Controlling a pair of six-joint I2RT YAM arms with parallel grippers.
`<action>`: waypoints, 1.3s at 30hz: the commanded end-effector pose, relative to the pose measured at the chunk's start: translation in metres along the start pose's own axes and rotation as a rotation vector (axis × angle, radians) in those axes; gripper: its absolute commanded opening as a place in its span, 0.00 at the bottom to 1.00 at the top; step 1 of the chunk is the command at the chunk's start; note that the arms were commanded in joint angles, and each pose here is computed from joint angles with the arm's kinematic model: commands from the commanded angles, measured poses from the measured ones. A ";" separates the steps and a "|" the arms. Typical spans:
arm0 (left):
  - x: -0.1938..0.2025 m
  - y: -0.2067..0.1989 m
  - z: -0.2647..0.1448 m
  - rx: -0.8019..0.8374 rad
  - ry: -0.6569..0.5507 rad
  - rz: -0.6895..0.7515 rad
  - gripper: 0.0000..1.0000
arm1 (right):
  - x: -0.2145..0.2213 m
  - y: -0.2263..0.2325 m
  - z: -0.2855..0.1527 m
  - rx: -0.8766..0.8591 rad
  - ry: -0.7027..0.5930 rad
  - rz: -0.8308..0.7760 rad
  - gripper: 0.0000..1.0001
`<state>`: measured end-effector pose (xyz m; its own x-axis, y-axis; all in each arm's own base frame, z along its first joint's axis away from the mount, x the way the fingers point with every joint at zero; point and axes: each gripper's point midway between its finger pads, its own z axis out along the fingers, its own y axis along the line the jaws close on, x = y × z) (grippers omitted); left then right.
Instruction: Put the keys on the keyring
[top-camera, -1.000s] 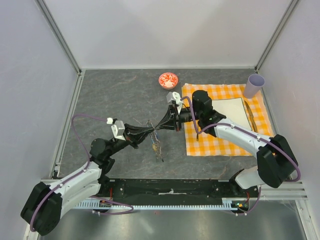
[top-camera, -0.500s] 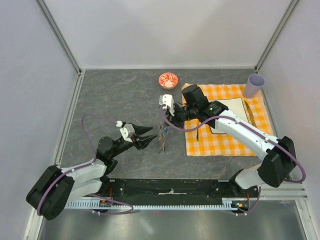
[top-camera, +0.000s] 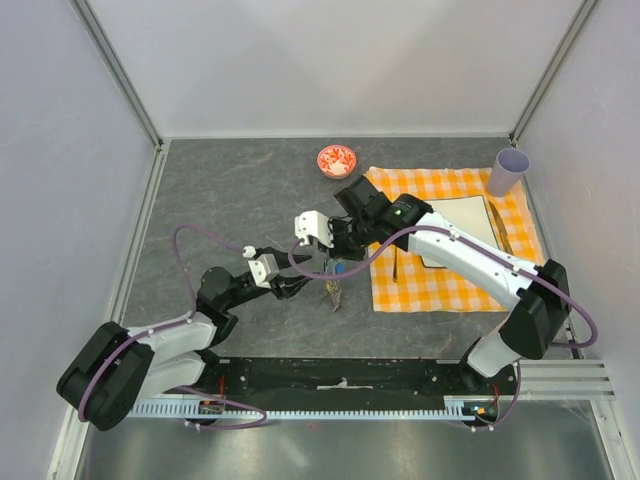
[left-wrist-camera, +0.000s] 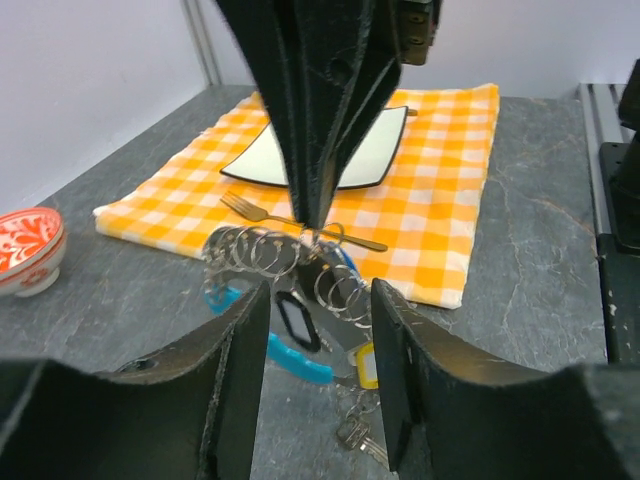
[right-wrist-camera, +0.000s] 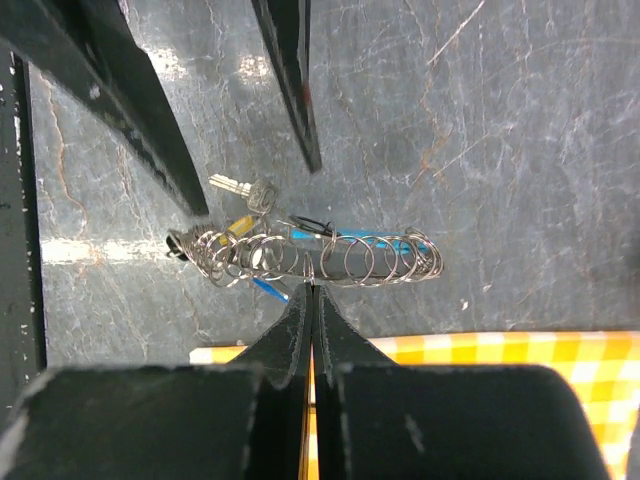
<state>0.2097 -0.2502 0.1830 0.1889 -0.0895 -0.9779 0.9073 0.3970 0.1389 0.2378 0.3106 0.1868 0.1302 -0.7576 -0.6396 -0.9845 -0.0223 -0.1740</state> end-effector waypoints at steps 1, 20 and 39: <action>-0.019 -0.002 0.014 0.086 -0.051 0.105 0.50 | -0.021 -0.008 -0.007 0.015 0.020 -0.107 0.00; -0.026 -0.003 0.023 0.099 -0.143 0.067 0.41 | -0.041 0.004 -0.005 -0.001 0.001 -0.179 0.00; -0.044 -0.010 0.025 0.155 -0.180 0.062 0.33 | -0.035 0.010 0.001 -0.021 0.011 -0.175 0.00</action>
<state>0.2077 -0.2716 0.1767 0.1359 -0.1143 -0.9841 0.9561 0.2753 0.1001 0.2216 0.3285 0.1917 0.2577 -0.7837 -0.5652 -0.9630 -0.1605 -0.2165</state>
